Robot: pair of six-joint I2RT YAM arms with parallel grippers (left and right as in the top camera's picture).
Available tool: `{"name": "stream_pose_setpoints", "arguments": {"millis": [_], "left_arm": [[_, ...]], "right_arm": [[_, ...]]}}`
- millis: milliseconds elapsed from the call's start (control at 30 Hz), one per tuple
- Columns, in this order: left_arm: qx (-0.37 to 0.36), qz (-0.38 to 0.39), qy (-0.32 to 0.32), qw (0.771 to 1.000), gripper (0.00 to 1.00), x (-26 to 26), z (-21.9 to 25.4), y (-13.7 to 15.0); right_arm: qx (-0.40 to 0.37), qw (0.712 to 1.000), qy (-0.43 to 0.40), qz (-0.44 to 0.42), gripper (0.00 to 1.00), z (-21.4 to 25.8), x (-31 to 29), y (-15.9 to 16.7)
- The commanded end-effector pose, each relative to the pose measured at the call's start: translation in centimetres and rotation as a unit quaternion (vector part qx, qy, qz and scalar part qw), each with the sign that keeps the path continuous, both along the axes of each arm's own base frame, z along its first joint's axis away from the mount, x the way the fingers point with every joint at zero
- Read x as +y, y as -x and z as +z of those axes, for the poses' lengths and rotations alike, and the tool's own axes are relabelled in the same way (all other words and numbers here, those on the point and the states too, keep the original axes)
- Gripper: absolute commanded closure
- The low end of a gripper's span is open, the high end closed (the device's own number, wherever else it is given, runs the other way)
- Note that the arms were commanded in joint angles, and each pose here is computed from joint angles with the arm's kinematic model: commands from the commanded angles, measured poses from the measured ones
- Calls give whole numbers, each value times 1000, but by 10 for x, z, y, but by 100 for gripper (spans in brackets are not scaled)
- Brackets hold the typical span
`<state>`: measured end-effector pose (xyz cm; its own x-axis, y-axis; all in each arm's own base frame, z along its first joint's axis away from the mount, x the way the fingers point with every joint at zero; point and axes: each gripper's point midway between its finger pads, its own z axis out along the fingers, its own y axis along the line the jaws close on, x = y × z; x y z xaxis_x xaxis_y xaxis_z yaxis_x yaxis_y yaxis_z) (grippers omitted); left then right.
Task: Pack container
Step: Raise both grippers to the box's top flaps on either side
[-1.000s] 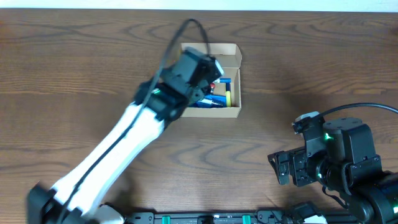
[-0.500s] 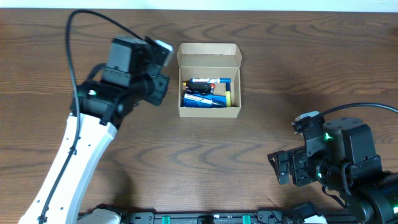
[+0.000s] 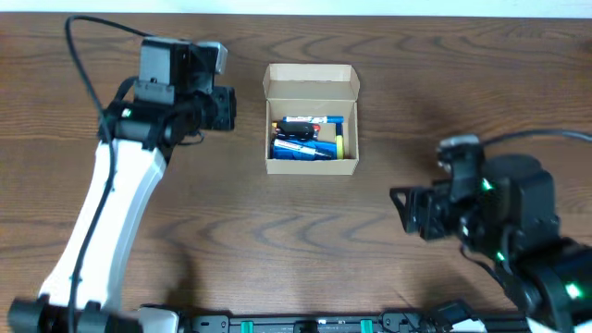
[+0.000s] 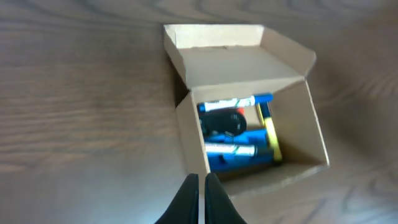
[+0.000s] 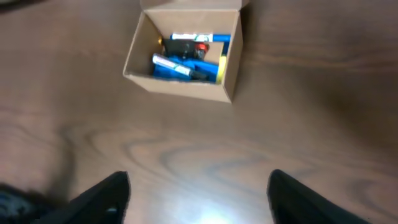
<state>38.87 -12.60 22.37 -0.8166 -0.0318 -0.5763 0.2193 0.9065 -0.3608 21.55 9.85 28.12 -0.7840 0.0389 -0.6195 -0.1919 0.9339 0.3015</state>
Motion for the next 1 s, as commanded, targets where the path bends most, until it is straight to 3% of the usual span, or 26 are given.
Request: {"name": "stream_pose_setpoints", "arguments": {"millis": [0,100,200,233,667,967], "left_arm": [[39,39,54,997,94,1,-16,-19],[45,45,102,993,94,2,-27,-41],[54,55,155,985,94,4,-36,-63],[58,54,172,982,94,4,-38,-69],[136,87,220,962,94,1,-105,-150],[218,94,252,938,94,-11,-176,-156]], "right_arm": [[56,997,-21,-47,36,-32,5,-24],[70,995,-27,-68,58,-50,10,-57],[76,992,-37,-93,94,-68,13,-97],[78,991,-41,-103,99,-74,12,-108],[99,960,-175,-195,99,-171,-3,-240],[140,922,-285,-222,99,-247,5,-282]]}}
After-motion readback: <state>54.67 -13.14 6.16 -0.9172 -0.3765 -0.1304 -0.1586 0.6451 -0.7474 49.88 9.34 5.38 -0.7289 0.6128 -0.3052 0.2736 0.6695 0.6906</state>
